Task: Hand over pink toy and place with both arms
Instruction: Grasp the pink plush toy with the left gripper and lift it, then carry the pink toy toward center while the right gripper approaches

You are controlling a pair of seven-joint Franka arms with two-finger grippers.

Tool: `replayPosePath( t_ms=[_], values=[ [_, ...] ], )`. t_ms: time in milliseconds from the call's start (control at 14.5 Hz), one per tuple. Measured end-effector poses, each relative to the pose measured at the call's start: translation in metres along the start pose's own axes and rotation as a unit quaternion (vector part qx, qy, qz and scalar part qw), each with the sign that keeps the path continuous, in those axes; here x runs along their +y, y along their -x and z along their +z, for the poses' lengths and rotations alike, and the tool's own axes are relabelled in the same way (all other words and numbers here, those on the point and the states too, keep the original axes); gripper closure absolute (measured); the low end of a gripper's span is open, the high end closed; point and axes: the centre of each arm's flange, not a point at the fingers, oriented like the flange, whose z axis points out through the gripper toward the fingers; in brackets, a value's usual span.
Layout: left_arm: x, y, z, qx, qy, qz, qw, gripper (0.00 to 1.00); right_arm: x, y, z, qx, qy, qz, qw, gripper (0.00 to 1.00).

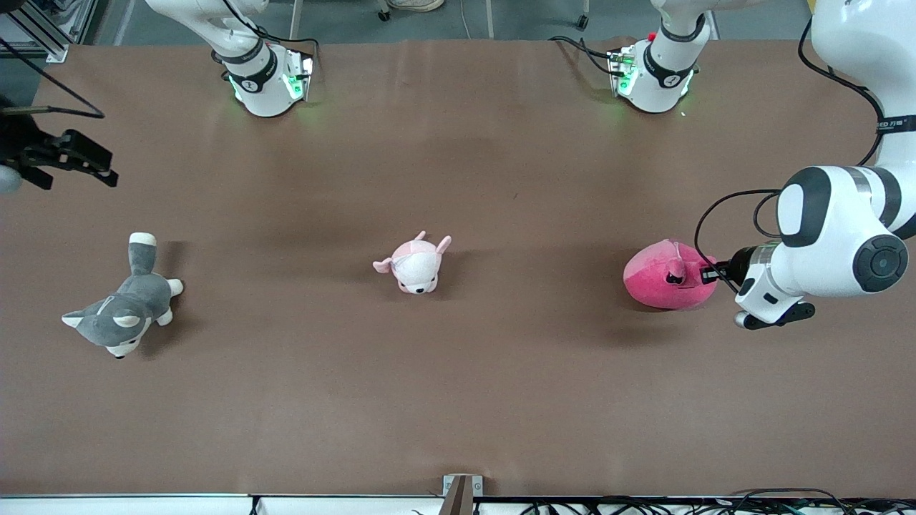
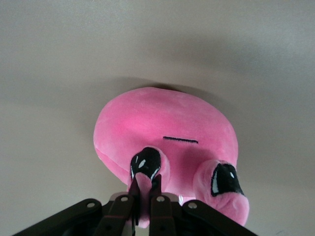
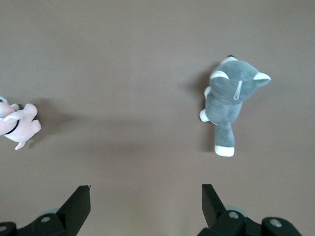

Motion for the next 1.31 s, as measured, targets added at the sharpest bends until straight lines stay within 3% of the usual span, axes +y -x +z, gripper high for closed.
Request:
replayPosePath(
  t_ms=[276, 483, 759, 1034, 1310],
  values=[
    [0.015, 0.012, -0.029, 0.016, 0.008, -0.013, 1.0, 0.9, -0.013, -0.054, 0.061, 0.004, 0.0, -0.012, 1.0, 0.0],
    [0.063, 0.042, -0.078, 0.021, 0.04, -0.038, 0.998, 0.9, -0.021, -0.088, 0.089, 0.019, -0.005, -0.017, 1.0, 0.0],
    [0.152, 0.1, -0.144, 0.021, 0.082, -0.061, 0.995, 0.9, -0.048, -0.089, 0.062, 0.042, -0.018, -0.034, 0.998, 0.0],
    [0.245, 0.175, -0.188, 0.016, 0.129, -0.073, 0.989, 0.9, -0.045, -0.082, 0.06, 0.016, -0.055, -0.022, 0.998, 0.0],
    [0.337, 0.247, -0.193, 0.036, 0.178, -0.083, 0.98, 0.9, -0.043, -0.08, 0.054, 0.011, -0.056, -0.022, 0.998, 0.0]
  ],
)
